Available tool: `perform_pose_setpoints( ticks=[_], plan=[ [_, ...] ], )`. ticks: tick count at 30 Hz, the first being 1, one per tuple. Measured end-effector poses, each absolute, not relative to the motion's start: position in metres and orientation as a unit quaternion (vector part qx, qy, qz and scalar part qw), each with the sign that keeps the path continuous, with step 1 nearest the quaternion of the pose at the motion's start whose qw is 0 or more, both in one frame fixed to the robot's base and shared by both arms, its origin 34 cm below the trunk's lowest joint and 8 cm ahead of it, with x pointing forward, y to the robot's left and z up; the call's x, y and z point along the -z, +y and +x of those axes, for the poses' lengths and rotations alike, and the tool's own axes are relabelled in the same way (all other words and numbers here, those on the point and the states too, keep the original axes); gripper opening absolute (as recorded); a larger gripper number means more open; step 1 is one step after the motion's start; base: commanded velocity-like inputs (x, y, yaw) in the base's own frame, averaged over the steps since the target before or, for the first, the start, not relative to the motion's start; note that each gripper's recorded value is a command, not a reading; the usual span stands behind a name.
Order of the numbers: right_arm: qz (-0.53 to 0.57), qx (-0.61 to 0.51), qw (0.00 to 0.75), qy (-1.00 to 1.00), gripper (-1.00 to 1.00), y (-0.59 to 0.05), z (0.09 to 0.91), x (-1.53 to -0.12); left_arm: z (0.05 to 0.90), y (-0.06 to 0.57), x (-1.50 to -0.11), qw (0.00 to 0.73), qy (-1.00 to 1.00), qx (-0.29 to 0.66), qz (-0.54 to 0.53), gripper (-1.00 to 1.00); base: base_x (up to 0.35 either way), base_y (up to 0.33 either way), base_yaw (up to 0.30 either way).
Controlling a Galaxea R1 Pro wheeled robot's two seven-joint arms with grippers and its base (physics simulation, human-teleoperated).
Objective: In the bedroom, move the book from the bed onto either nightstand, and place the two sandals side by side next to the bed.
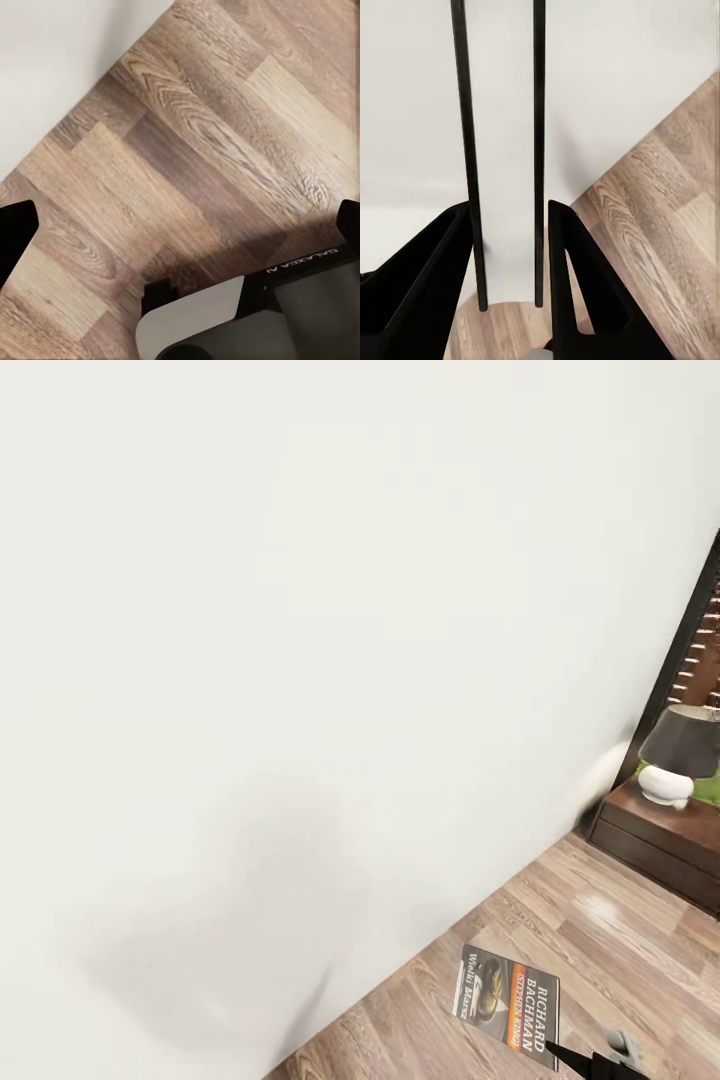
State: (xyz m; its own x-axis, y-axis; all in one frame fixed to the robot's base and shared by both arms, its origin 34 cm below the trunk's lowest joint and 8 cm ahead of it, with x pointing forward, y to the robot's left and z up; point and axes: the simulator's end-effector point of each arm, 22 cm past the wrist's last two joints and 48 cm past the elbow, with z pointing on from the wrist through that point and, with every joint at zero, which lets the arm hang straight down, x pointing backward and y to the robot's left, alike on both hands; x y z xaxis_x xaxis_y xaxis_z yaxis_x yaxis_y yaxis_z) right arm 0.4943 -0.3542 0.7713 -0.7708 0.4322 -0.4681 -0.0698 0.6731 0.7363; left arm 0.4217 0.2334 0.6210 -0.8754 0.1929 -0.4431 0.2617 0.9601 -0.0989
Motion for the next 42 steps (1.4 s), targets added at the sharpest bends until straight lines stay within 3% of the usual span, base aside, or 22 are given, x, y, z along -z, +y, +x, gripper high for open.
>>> perform_pose_setpoints(
  ticks=[11, 42],
  plan=[
    [0.106, -0.390, 0.322, 0.856, -1.00, -0.3545, 0.4942, -0.7714, 0.4217, 0.2334, -0.6211, 0.220, 0.965, 0.078, 0.117, 1.00, 0.154, 0.000, -0.211],
    [0.106, -0.390, 0.321, 0.857, -1.00, -0.3543, 0.4938, -0.7710, 0.4213, 0.2331, -0.6209, 0.220, 0.965, 0.078, 0.117, 1.00, 0.010, 0.000, -0.210]
  ],
)
